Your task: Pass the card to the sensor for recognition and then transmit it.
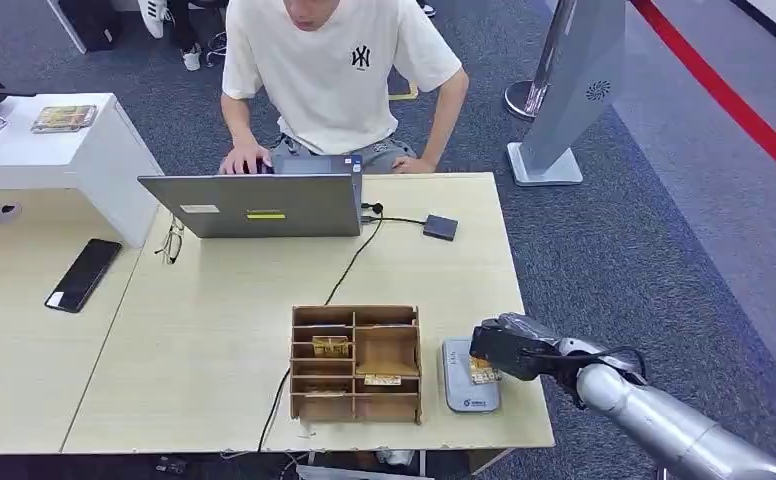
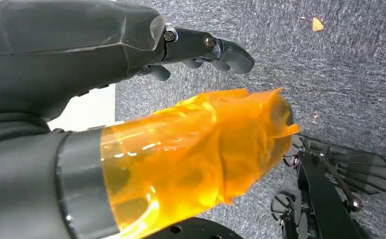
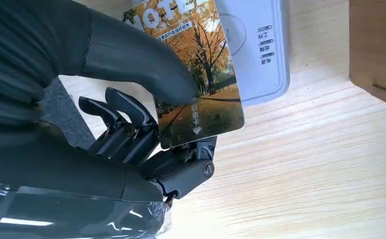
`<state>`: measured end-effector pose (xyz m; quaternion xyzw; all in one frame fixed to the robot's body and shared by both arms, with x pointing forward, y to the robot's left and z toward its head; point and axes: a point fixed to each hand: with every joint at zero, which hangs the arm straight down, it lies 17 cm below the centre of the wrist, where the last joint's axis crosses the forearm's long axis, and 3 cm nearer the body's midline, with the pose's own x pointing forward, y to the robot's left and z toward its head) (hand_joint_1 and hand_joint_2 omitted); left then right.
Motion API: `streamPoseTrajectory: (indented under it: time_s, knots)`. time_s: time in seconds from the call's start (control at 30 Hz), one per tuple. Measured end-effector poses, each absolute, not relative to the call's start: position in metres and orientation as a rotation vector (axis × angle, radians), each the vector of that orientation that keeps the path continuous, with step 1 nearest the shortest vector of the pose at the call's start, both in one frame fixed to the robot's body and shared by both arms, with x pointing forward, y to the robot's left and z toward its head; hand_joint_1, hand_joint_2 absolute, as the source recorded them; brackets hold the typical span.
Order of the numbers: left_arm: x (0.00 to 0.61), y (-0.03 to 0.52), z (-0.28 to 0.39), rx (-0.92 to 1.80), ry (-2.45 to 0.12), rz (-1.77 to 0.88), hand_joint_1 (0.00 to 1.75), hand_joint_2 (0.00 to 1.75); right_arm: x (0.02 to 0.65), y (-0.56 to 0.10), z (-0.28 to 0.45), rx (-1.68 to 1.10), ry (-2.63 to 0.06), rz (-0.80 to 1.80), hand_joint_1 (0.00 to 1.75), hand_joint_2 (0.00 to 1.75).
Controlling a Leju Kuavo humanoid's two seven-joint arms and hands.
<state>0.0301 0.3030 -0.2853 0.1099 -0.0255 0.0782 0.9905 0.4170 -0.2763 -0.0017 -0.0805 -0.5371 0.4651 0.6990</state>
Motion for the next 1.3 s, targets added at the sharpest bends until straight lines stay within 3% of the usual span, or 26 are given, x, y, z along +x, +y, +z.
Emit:
streamPoseTrajectory:
  time_s: [1.3]
  knots:
    - [0.0309, 0.3021, -0.2853, 0.213, -0.055, 0.149, 0.0, 0.0, 0.4181, -0.2792, -0.003, -0.184, -1.193, 1.032, 1.75, 1.75]
